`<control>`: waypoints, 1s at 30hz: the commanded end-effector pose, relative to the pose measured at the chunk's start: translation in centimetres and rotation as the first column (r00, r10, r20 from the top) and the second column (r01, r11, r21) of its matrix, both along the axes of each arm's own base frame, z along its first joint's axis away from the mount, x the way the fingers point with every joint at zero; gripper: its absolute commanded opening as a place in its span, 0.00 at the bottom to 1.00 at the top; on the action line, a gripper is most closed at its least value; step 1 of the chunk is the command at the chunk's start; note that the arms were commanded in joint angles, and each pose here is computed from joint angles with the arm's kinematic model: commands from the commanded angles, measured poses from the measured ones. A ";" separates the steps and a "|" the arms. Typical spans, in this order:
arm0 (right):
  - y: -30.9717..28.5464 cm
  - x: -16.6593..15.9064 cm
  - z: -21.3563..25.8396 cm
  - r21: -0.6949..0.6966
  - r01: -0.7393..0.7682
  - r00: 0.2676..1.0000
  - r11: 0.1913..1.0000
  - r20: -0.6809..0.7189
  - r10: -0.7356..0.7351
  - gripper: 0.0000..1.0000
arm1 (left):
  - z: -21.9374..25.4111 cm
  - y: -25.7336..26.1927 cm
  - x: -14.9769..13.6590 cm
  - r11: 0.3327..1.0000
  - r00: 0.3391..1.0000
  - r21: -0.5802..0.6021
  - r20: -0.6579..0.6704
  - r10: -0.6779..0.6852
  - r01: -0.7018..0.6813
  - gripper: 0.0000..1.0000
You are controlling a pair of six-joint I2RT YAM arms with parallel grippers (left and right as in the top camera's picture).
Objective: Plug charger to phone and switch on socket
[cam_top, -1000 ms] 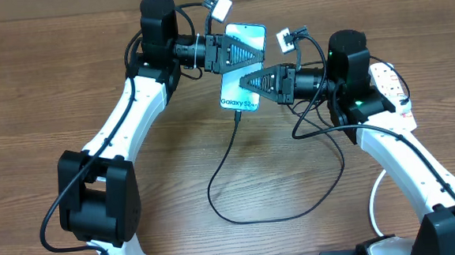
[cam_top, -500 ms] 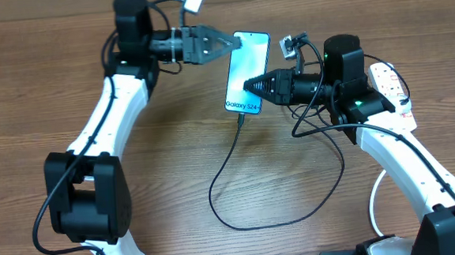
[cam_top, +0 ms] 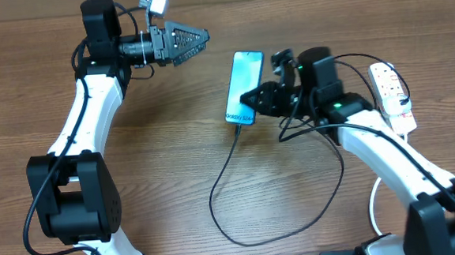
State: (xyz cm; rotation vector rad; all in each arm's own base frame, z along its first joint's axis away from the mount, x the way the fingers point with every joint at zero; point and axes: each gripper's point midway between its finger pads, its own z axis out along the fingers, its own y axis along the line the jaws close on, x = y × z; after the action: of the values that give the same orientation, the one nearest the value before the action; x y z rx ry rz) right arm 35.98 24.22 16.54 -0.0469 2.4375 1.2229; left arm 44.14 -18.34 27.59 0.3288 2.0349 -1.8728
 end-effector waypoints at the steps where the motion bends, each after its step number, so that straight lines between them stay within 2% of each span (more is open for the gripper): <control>1: 1.0 0.8 -1.8 -0.075 -0.002 0.999 0.997 0.043 0.005 0.04 | -0.6 1.0 0.6 0.998 0.996 0.043 0.067 0.051 -0.054 0.91; 6: 2.4 0.9 -4.3 -0.102 -0.022 0.999 0.995 0.024 0.024 0.04 | -4.1 3.1 1.8 0.968 0.980 0.166 -0.032 0.195 -0.187 0.90; 11: 3.2 2.2 -7.5 -0.116 -0.019 1.000 0.993 0.022 0.021 0.04 | -9.4 6.9 2.3 0.860 0.915 0.406 -0.118 0.386 -0.311 0.90; 17: 4.4 2.3 -10.5 -0.126 -0.042 0.999 0.991 0.002 0.043 0.04 | -13.3 9.7 1.5 0.718 0.855 0.612 -0.128 0.502 -0.330 0.89; 21: 5.1 2.2 -12.7 -0.157 -0.044 0.999 0.987 -0.003 0.044 0.04 | -14.6 10.9 1.1 0.655 0.832 0.682 -0.123 0.541 -0.325 0.84; 24: 5.3 2.2 -14.7 -0.218 -0.021 1.000 0.976 0.001 0.022 0.04 | -14.8 11.1 1.0 0.647 0.828 0.690 -0.124 0.546 -0.323 0.80; 30: 7.4 1.4 -15.9 -0.208 -0.061 0.998 0.976 0.016 0.066 0.04 | -14.9 11.2 1.0 0.636 0.825 0.700 -0.119 0.552 -0.325 0.77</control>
State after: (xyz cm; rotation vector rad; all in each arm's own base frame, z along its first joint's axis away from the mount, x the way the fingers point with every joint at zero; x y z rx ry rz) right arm 37.83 31.55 3.40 -0.1822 2.5066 1.0773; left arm 44.88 -7.59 12.47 -0.3755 2.6489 -0.9617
